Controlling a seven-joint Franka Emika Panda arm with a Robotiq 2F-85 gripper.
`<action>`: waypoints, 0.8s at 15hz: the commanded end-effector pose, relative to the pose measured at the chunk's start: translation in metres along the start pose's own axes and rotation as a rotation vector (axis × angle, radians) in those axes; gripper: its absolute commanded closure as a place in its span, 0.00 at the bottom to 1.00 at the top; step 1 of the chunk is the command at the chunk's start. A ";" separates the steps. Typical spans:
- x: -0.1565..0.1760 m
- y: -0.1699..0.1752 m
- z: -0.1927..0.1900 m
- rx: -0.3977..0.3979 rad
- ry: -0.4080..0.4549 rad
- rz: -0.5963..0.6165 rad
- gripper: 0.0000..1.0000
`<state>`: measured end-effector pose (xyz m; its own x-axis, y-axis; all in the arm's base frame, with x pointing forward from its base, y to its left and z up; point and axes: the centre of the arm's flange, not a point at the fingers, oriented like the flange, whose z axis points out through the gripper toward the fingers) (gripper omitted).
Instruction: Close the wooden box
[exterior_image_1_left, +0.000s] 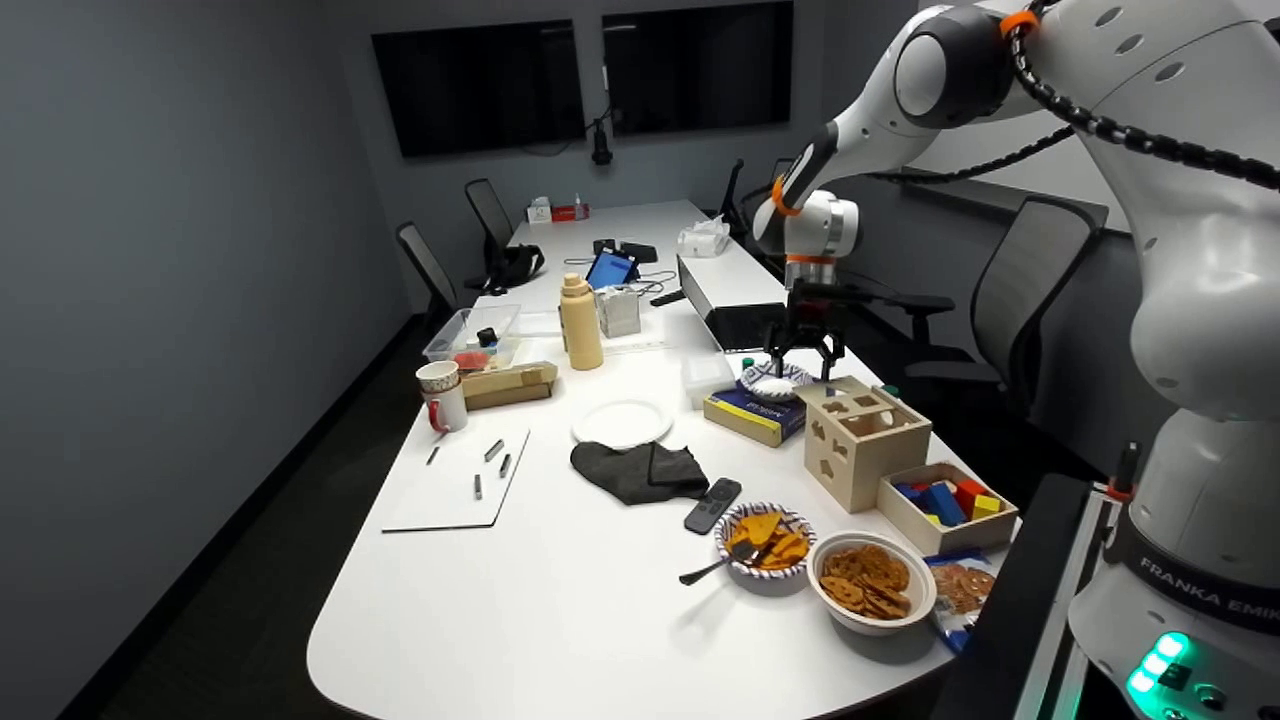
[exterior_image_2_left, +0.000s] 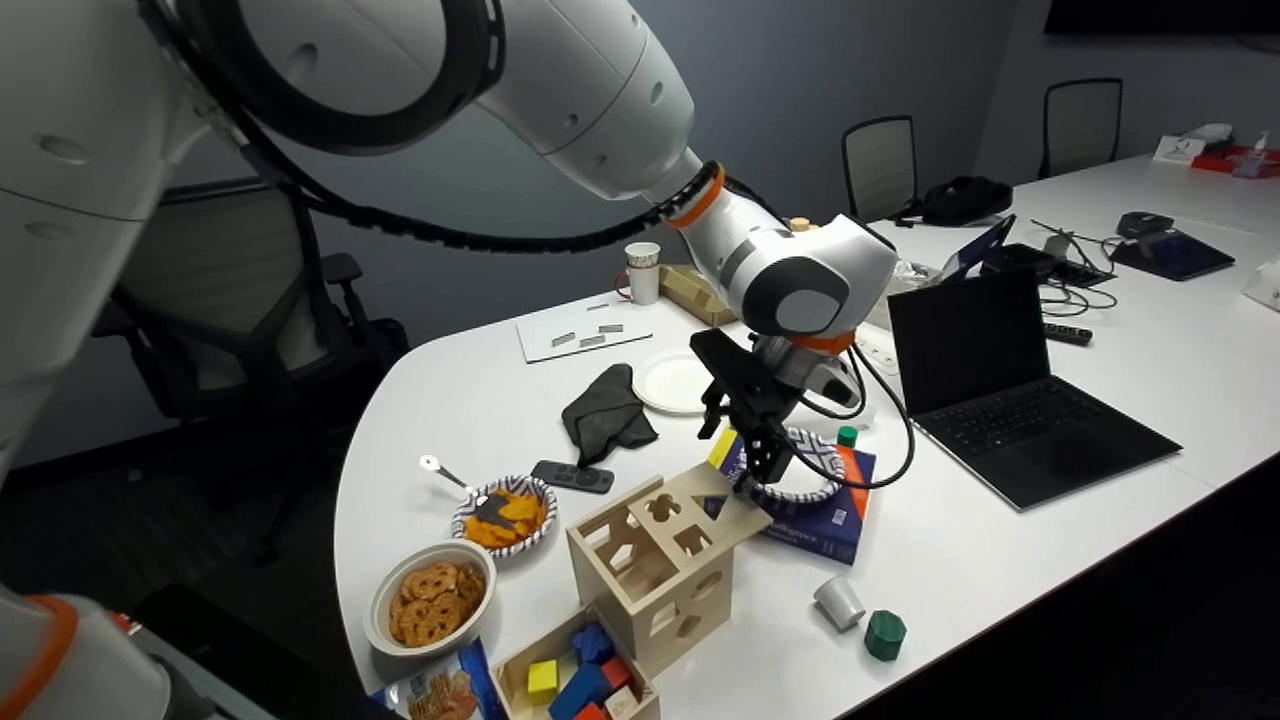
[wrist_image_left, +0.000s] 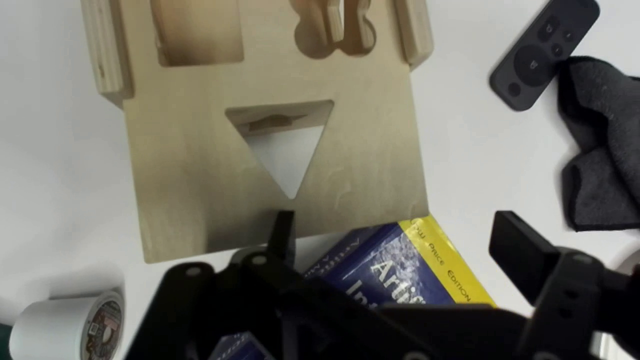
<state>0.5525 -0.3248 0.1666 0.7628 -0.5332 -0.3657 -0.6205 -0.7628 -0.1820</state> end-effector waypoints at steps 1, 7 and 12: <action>-0.001 -0.001 -0.002 0.043 -0.079 0.033 0.00; 0.001 -0.008 -0.008 0.073 0.101 -0.007 0.00; 0.016 -0.011 -0.006 0.038 0.211 -0.008 0.00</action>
<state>0.5736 -0.3306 0.1739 0.7839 -0.5872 -0.2015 -0.6204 -0.7533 -0.2184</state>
